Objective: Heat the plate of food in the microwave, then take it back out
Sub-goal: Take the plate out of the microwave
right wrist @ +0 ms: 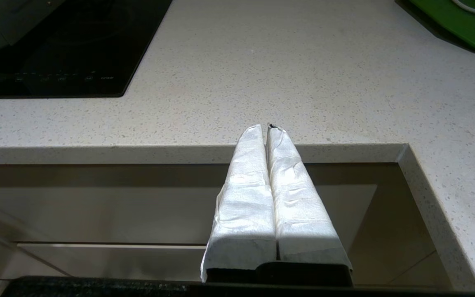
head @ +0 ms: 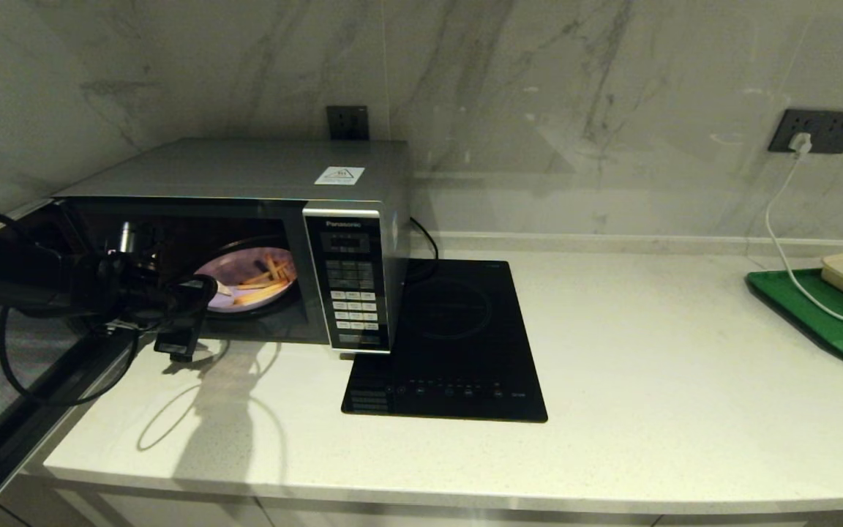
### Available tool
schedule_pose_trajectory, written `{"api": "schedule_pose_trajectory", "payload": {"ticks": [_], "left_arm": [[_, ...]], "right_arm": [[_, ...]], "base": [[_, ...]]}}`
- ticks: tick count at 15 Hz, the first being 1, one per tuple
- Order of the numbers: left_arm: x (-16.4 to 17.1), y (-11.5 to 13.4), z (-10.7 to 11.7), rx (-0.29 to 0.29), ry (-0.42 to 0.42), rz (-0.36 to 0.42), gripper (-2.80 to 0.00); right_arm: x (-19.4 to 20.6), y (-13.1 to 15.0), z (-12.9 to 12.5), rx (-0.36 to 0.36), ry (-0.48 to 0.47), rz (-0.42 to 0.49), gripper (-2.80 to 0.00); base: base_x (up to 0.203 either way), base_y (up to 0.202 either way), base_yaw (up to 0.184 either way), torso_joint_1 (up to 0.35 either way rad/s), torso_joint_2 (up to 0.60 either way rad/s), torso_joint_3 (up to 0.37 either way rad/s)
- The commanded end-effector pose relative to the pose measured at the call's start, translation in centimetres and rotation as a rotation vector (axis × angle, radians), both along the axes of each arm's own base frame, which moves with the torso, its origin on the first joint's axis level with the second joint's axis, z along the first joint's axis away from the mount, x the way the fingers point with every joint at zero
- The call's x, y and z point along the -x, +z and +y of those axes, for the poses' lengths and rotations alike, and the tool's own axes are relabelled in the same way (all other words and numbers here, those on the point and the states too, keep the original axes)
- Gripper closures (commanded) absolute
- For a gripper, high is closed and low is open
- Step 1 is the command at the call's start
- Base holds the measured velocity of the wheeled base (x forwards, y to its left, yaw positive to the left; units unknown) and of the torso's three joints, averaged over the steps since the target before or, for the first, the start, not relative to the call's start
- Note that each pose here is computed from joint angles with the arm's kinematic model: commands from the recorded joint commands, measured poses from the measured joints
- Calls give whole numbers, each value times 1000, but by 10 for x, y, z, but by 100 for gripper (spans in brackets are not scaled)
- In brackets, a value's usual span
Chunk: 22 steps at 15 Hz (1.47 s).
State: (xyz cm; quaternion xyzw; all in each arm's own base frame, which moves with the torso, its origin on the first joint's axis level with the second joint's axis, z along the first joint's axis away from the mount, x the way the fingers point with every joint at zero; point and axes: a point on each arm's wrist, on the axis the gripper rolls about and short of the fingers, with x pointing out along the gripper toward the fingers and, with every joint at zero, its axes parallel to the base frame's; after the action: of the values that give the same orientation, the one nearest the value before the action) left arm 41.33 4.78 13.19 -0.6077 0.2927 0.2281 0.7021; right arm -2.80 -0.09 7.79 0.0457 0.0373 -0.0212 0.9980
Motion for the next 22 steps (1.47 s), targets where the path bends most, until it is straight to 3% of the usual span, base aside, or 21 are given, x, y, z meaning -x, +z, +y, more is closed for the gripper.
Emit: {"api": "schedule_pose_trajectory", "payload": {"ticks": [1, 7, 17, 20, 21, 22], "left_arm": [[-2, -4, 0, 7, 6, 11, -280], [-2, -12, 0, 7, 12, 52, -280], [1, -5, -1, 3, 9, 36, -280], [-1, -12, 0, 5, 12, 55, -280], [-1, -12, 0, 5, 12, 55, 0], [-1, -12, 0, 4, 11, 53, 0]], "right_arm": [[0, 0, 0, 0, 1, 2, 0], [0, 0, 0, 0, 1, 2, 0], [0, 0, 0, 0, 1, 2, 0], [0, 0, 0, 0, 1, 2, 0], [0, 0, 0, 0, 1, 2, 0], [0, 0, 0, 0, 0, 2, 0]], "base": [[0, 0, 0, 0, 0, 0], [0, 0, 0, 0, 0, 0], [0, 0, 0, 0, 0, 0], [0, 0, 0, 0, 0, 0], [0, 0, 0, 0, 0, 0], [0, 0, 0, 0, 0, 0]]}}
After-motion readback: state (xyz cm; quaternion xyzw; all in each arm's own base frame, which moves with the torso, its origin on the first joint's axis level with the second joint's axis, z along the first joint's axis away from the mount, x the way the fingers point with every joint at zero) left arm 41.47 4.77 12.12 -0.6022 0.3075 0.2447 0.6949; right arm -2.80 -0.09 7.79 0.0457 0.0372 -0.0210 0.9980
